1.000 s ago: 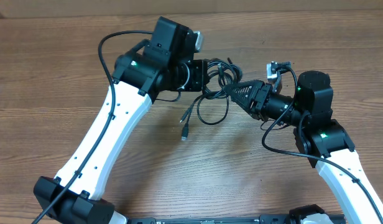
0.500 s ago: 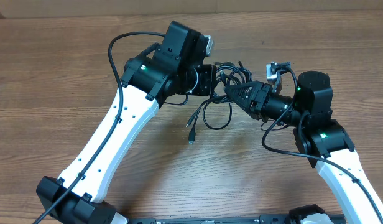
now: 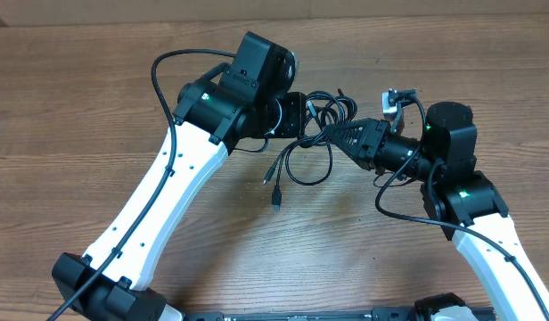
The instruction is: Untangle cables
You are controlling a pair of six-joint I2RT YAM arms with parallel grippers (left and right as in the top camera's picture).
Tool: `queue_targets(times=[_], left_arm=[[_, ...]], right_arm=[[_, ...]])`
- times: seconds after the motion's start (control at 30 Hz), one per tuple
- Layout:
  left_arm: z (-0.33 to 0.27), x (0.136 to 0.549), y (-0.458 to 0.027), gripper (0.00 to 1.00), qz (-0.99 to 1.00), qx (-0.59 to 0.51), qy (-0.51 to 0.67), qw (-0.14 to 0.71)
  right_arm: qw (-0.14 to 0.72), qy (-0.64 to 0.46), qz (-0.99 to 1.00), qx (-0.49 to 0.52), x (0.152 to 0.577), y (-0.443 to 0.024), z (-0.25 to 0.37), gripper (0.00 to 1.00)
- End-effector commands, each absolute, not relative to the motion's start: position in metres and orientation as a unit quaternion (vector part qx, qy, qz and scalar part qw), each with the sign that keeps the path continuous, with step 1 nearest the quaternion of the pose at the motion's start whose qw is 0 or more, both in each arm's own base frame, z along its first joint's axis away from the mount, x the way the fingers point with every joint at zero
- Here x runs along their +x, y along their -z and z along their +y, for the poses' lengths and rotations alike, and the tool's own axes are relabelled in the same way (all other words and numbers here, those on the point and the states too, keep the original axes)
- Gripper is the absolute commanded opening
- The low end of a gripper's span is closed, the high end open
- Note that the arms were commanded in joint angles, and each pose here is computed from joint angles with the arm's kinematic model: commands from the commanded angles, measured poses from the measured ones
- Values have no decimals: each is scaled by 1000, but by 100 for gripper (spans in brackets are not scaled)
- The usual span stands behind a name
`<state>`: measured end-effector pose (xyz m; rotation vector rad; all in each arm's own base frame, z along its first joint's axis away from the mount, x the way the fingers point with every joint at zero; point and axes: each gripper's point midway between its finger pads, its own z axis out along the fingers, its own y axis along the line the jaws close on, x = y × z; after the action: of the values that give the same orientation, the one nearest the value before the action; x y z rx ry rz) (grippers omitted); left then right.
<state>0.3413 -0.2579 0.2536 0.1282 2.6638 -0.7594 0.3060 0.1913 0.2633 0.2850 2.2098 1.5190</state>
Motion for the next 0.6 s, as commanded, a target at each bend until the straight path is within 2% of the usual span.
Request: queue_targets(times=[0.0,0.17,0.43,0.57], left_arm=[[-255,342,-256,4,945,33,264,188],[-255,342,-256,4,945,34,264,188],[-254,342,-256,4,945,33,264,189],[-254,342,-256,4,945,33,264,188]], right_arm=[[234,-555,793,91,308,-276,192,25],[234,-555,793,91,308,-276,192,23],[235,-555,793,92,308,-276,192,4],[236,-553,793,93,309,-276,191,4]])
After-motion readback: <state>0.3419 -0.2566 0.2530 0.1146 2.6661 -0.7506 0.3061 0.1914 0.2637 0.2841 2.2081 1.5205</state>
